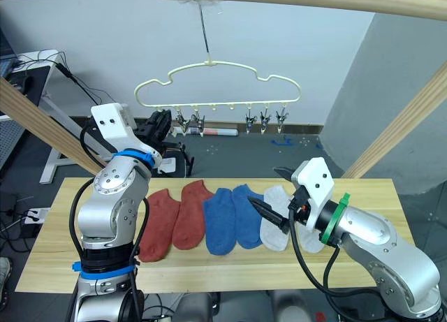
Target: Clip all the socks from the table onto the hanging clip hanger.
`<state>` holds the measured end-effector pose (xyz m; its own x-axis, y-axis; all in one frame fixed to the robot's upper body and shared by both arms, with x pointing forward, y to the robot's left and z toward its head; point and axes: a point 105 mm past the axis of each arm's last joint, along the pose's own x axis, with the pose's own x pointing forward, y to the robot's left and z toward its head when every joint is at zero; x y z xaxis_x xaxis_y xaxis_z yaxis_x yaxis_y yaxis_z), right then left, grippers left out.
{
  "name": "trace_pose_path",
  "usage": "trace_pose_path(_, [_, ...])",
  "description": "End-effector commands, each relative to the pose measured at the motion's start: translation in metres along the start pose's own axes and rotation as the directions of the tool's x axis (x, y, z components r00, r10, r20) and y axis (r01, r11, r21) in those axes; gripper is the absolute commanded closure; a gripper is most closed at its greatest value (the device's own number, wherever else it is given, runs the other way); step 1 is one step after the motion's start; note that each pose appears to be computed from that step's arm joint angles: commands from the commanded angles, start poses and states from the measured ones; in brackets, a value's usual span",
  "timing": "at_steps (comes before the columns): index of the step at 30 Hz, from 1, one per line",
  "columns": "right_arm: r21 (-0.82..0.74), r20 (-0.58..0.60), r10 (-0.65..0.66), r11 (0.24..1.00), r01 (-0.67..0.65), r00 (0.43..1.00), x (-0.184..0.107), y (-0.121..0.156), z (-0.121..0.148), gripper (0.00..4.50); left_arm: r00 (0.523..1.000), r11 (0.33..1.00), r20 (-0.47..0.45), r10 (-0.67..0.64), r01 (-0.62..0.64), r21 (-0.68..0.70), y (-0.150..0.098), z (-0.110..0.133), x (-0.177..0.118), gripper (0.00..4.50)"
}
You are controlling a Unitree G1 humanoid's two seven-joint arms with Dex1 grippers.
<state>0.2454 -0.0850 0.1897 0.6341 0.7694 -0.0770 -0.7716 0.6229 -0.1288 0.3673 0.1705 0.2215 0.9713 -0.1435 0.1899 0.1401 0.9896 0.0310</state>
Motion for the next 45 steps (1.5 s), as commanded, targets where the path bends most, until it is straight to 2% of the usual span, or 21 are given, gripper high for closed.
trace_pose_path(1, [-0.034, -0.034, -0.03, 0.999, 0.028, 0.999, -0.005, -0.006, 0.006, 0.0, 0.999, 0.999, 0.024, -0.038, 0.039, -0.024, 0.004, 0.014, -0.005, 4.27])
trace_pose_path(4, [-0.031, -0.073, -0.04, 0.999, 0.038, 0.997, -0.006, -0.009, 0.007, 0.0, 0.995, 0.993, 0.021, -0.1, 0.102, -0.062, 0.003, 0.019, -0.007, 4.27])
trace_pose_path(11, [-0.021, -0.186, 0.006, 1.0, -0.01, 0.983, -0.007, -0.008, 0.003, 0.0, 0.988, 0.98, 0.02, -0.153, 0.154, -0.125, 0.004, 0.028, -0.009, 4.27])
trace_pose_path(14, [0.02, -0.267, -0.044, 0.998, 0.051, 0.963, -0.009, -0.022, -0.009, 0.0, 0.985, 0.968, 0.028, -0.172, 0.174, -0.18, 0.003, 0.034, -0.009, 4.27])
trace_pose_path(18, [0.066, -0.394, -0.113, 0.986, 0.151, 0.912, -0.014, -0.037, -0.033, 0.0, 0.979, 0.956, 0.032, -0.2, 0.202, -0.213, 0.0, 0.04, -0.01, 4.27])
trace_pose_path(24, [0.014, -0.473, -0.227, 0.964, 0.265, 0.851, -0.016, -0.053, -0.051, 0.0, 0.976, 0.951, 0.032, -0.217, 0.219, -0.216, 0.0, 0.047, -0.012, 4.27])
trace_pose_path(26, [-0.022, -0.524, -0.282, 0.948, 0.318, 0.804, -0.02, -0.062, -0.062, 0.0, 0.973, 0.948, 0.035, -0.226, 0.228, -0.222, 0.0, 0.051, -0.013, 4.27])
trace_pose_path(28, [-0.072, -0.592, -0.363, 0.913, 0.401, 0.72, -0.026, -0.076, -0.081, 0.0, 0.973, 0.948, 0.035, -0.229, 0.231, -0.22, -0.001, 0.052, -0.014, 4.27])
trace_pose_path(31, [-0.097, -0.626, -0.42, 0.878, 0.468, 0.657, -0.028, -0.088, -0.094, 0.0, 0.974, 0.95, 0.024, -0.227, 0.227, -0.216, 0.0, 0.051, -0.016, 4.27])
trace_pose_path(34, [-0.107, -0.641, -0.447, 0.857, 0.504, 0.624, -0.027, -0.094, -0.1, 0.0, 0.974, 0.951, 0.016, -0.227, 0.225, -0.213, 0.0, 0.05, -0.018, 4.27])
trace_pose_path(45, [-0.109, -0.653, -0.462, 0.842, 0.529, 0.6, -0.01, -0.106, -0.107, 0.0, 0.977, 0.956, 0.014, -0.215, 0.213, -0.203, 0.002, 0.051, -0.02, 4.27])
